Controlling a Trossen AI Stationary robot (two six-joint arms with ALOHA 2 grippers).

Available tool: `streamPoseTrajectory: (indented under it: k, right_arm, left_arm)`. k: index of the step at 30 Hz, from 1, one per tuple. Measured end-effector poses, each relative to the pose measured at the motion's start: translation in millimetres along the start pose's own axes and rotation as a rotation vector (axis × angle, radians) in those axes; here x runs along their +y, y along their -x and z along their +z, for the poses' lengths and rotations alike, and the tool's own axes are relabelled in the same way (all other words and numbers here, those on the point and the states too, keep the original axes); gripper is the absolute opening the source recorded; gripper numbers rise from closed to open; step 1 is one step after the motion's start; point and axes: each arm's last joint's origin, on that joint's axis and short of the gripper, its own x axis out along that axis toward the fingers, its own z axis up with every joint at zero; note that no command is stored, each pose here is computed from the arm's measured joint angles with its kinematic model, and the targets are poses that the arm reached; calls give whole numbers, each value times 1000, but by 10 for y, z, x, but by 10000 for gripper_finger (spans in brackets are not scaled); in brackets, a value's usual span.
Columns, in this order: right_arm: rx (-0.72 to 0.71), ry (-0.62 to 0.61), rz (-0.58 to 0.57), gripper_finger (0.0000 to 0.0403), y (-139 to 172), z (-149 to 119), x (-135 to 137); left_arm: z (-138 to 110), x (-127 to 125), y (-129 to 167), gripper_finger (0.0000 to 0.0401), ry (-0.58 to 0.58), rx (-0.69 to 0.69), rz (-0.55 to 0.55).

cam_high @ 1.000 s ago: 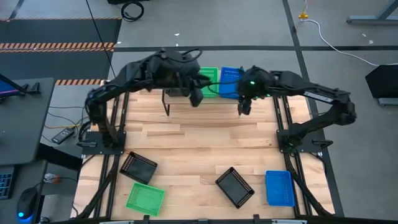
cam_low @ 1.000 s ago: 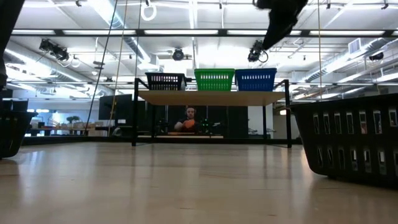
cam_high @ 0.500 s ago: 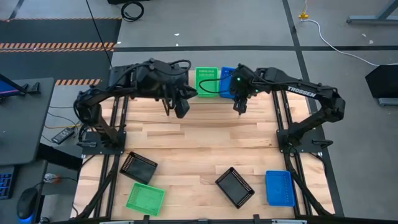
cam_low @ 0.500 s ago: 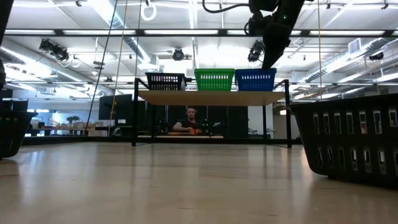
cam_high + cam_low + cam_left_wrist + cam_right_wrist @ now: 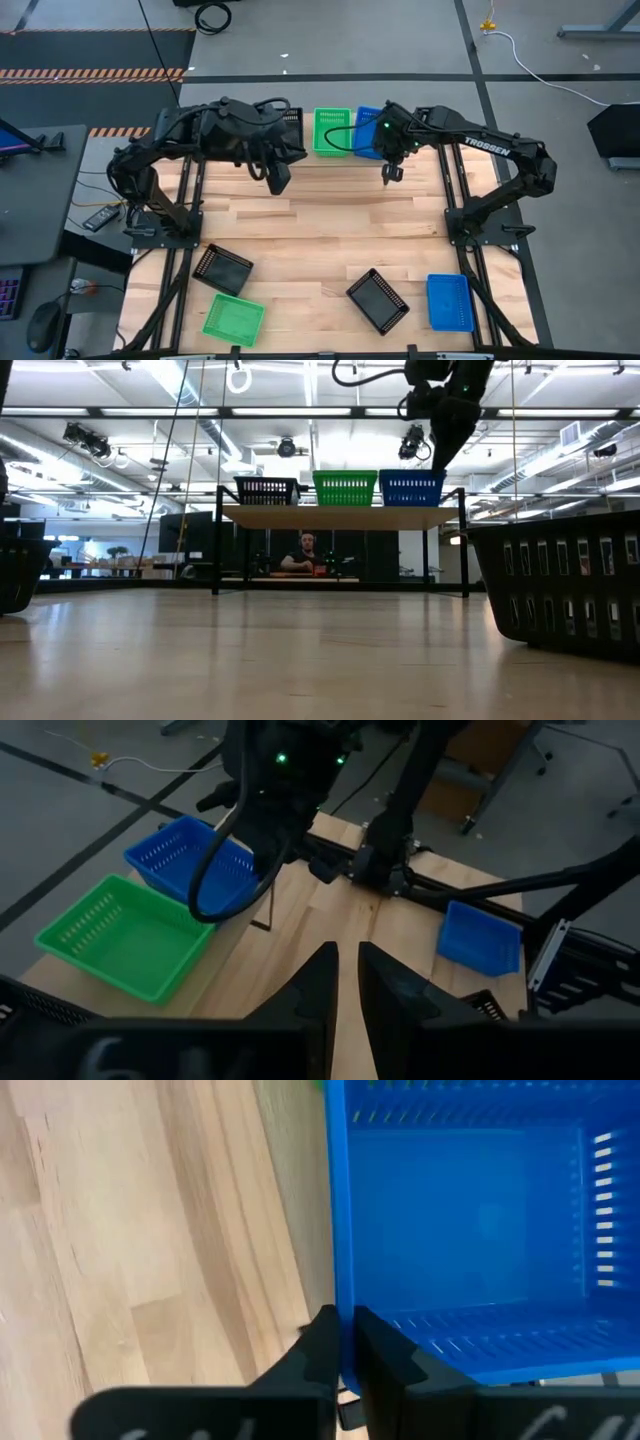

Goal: Stack baskets on shelf by color
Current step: Adjust the stacked blue baskets

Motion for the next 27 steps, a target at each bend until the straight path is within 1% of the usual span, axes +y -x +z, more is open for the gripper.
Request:
streamPoseTrajectory:
  k: [3, 6, 9, 16, 19, 24, 27]
  right_arm:
    - [5, 2, 1, 18, 2, -4, 1]
    - [9, 11, 2, 32, 2, -9, 2]
    - [26, 53, -4, 42, 3, -24, 2]
    - [43, 104, -23, 29, 4, -35, -2]
    - [45, 127, -26, 29, 4, -36, -3]
    - [38, 162, -33, 51, 52, -60, -3]
    - [37, 179, -76, 61, 107, -85, -13]
  left_arm:
    - [-11, -25, -6, 46, -1, 5, -6]
    - [-19, -50, 0, 44, 6, 6, -13]
    - [-26, -71, 6, 43, 7, 8, -18]
    - [-43, -118, 20, 43, 20, 4, -14]
    - [-51, -139, 25, 41, 24, 6, -21]
    - [-56, -151, 29, 39, 27, 6, -24]
    - [-55, -149, 29, 38, 28, 5, -21]
